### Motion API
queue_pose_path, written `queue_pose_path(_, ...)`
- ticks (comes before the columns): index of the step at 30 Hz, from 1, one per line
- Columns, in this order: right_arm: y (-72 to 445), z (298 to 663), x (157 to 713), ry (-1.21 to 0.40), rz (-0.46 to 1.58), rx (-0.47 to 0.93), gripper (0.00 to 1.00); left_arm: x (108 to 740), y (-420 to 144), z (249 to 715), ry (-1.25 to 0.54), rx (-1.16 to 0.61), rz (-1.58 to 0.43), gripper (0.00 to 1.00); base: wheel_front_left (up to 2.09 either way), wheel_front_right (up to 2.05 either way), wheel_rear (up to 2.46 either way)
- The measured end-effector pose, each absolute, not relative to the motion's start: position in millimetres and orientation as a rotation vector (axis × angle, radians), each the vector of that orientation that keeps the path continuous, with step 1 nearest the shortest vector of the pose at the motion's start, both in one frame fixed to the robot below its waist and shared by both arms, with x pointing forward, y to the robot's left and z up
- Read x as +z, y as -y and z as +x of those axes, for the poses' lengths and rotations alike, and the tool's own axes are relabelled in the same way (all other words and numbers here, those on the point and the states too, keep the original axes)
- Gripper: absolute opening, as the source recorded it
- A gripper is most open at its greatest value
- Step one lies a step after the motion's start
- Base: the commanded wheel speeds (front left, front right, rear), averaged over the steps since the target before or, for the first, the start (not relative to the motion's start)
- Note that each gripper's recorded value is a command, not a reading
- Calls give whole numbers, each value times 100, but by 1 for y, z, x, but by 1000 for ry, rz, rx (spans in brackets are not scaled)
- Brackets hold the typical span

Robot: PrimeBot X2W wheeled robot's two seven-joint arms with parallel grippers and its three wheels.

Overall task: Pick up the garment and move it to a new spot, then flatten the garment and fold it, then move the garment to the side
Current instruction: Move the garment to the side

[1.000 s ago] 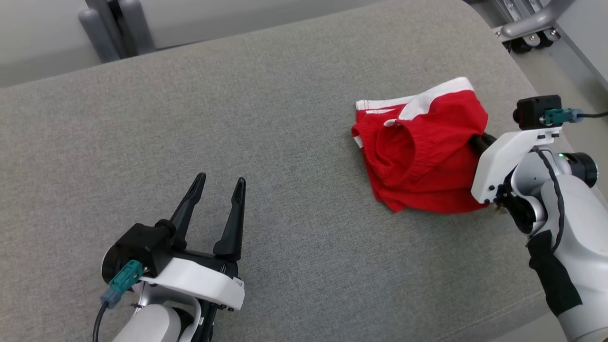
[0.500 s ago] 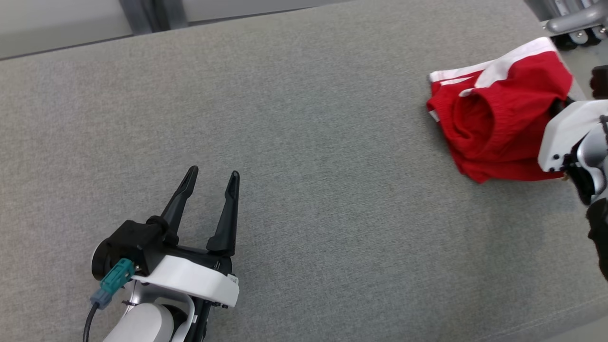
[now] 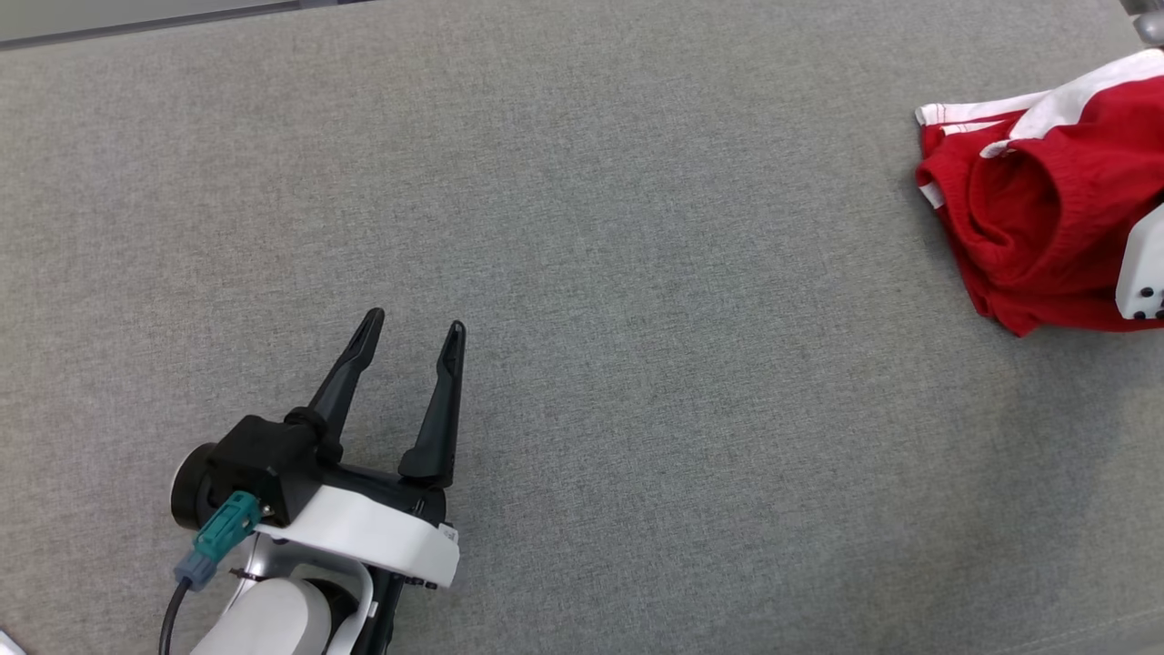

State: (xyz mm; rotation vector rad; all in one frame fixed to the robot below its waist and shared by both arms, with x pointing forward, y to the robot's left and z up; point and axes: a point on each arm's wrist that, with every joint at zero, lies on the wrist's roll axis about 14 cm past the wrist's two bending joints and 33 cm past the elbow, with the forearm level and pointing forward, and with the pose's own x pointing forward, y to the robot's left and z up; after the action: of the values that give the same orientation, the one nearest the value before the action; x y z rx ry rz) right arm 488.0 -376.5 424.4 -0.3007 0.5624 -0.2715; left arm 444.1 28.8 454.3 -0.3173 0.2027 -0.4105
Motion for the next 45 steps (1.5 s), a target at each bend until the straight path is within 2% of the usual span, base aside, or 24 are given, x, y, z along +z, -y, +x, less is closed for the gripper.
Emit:
queue_pose_path(7, 372, 495, 425, -544, -388, -260, 100, 452, -33, 446, -209, -400, -307, 100, 0, 0, 0)
queue_pose_path(16, 350, 502, 433, -486, -384, -235, 100, 458, -34, 445, -196, -396, -303, 100, 0, 0, 0)
queue_pose_path(24, 321, 513, 481, -295, -326, -189, 100, 481, -40, 437, -136, -370, -318, 100, 0, 0, 0)
queue_pose_path(30, 269, 514, 525, -132, -265, -89, 100, 504, -56, 423, -71, -315, -336, 100, 0, 0, 0)
queue_pose_path(38, 233, 492, 555, -11, -155, -30, 100, 520, -99, 404, -10, -176, -341, 100, 0, 0, 0)
queue_pose_path(45, 196, 465, 535, 29, -19, 40, 100, 515, -152, 383, 3, -18, -315, 100, 0, 0, 0)
